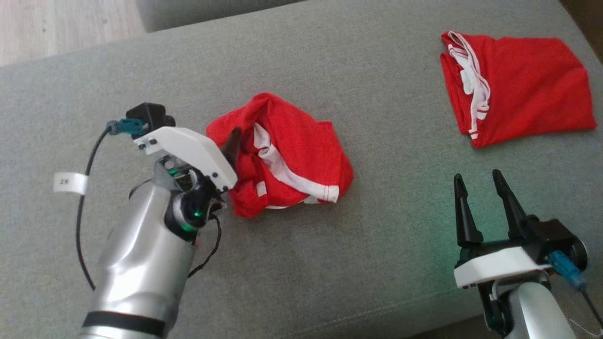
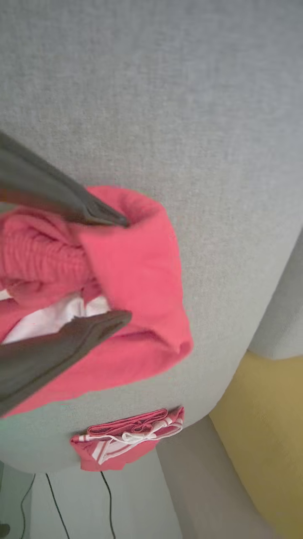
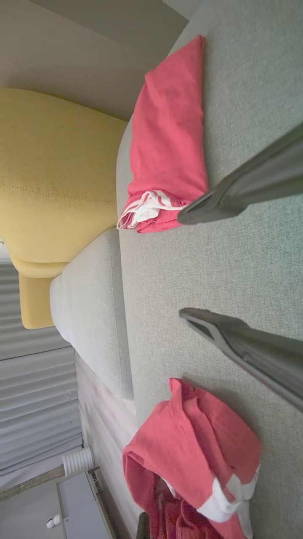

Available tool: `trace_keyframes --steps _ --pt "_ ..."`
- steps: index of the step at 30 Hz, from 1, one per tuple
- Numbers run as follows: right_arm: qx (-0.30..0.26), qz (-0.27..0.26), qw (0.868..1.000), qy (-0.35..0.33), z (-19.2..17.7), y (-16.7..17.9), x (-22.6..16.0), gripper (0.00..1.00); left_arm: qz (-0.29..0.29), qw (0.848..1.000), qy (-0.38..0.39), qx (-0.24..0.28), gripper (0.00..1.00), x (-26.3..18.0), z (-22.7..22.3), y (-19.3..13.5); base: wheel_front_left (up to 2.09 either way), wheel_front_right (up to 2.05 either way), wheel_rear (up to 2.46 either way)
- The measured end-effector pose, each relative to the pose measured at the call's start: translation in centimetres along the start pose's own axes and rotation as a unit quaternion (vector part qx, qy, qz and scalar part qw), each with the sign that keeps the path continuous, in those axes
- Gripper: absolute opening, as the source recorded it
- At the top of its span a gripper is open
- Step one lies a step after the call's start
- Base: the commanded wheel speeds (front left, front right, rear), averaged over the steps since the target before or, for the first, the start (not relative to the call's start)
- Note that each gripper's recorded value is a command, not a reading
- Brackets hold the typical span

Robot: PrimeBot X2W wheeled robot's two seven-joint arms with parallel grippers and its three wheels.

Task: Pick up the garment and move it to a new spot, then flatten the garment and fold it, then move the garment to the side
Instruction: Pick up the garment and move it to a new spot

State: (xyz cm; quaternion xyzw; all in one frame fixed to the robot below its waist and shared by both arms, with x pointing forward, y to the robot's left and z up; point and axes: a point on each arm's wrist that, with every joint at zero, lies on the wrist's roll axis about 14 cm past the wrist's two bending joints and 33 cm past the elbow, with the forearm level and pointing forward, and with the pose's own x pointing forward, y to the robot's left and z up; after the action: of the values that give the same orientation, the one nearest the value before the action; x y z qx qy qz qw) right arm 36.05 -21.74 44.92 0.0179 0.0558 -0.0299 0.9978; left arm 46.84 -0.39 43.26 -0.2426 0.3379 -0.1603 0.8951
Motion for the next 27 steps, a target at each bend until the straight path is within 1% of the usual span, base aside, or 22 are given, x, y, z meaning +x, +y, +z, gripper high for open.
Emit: trace_keyframes --steps 1,2,4,7,9,10,12,15,19,23,27 --pt "0.0 0.0 1.0 -0.001 0.1 0.0 -0.1 1.0 -0.006 1.0 -0.011 0.015 1.0 -0.1 0.3 -0.2 0.0 0.0 0.0" --pt "0.001 -0.001 1.0 -0.001 0.1 -0.1 -0.1 1.0 -0.018 0.999 -0.029 0.041 1.0 -0.2 0.7 -0.7 0.0 0.0 0.0" --pt "0.002 -0.002 1.0 0.001 -0.1 -0.1 -0.2 1.0 -0.027 0.994 -0.069 0.083 1.0 -0.5 1.7 -1.3 0.0 0.0 0.0" --pt "0.002 0.001 1.0 0.002 -0.2 0.1 -0.2 1.0 -0.029 0.982 -0.122 0.144 1.0 -1.5 3.0 -1.6 0.0 0.0 0.0" --pt "-0.001 0.008 1.0 -0.003 0.1 0.5 0.1 1.0 -0.032 0.969 -0.157 0.186 1.0 -2.4 3.8 -2.0 0.0 0.0 0.0" --pt "-0.003 0.011 1.0 -0.007 0.3 0.7 0.2 1.0 -0.033 0.965 -0.172 0.193 1.0 -3.0 4.1 -2.1 0.0 0.0 0.0" --pt "-0.009 0.015 1.0 -0.011 0.6 0.8 0.2 1.0 -0.034 0.96 -0.19 0.203 1.0 -4.1 3.9 -2.3 0.0 0.0 0.0" --pt "-0.017 0.024 0.999 -0.013 0.7 1.4 0.0 1.0 -0.019 0.957 -0.205 0.204 1.0 -5.8 2.8 -1.3 0.0 0.0 0.0" --pt "-0.028 0.034 0.999 -0.019 1.1 2.0 0.0 1.0 0.018 0.956 -0.223 0.188 1.0 -8.7 1.2 1.2 0.0 0.0 0.0" --pt "-0.037 0.042 0.998 -0.022 1.2 2.3 -0.1 1.0 0.057 0.95 -0.25 0.177 1.0 -11.6 -0.1 3.4 0.0 0.0 0.0" --pt "-0.043 0.05 0.998 -0.025 1.3 2.8 -0.3 1.0 0.095 0.94 -0.273 0.18 1.0 -14.3 -1.5 5.5 0.0 0.0 0.0"
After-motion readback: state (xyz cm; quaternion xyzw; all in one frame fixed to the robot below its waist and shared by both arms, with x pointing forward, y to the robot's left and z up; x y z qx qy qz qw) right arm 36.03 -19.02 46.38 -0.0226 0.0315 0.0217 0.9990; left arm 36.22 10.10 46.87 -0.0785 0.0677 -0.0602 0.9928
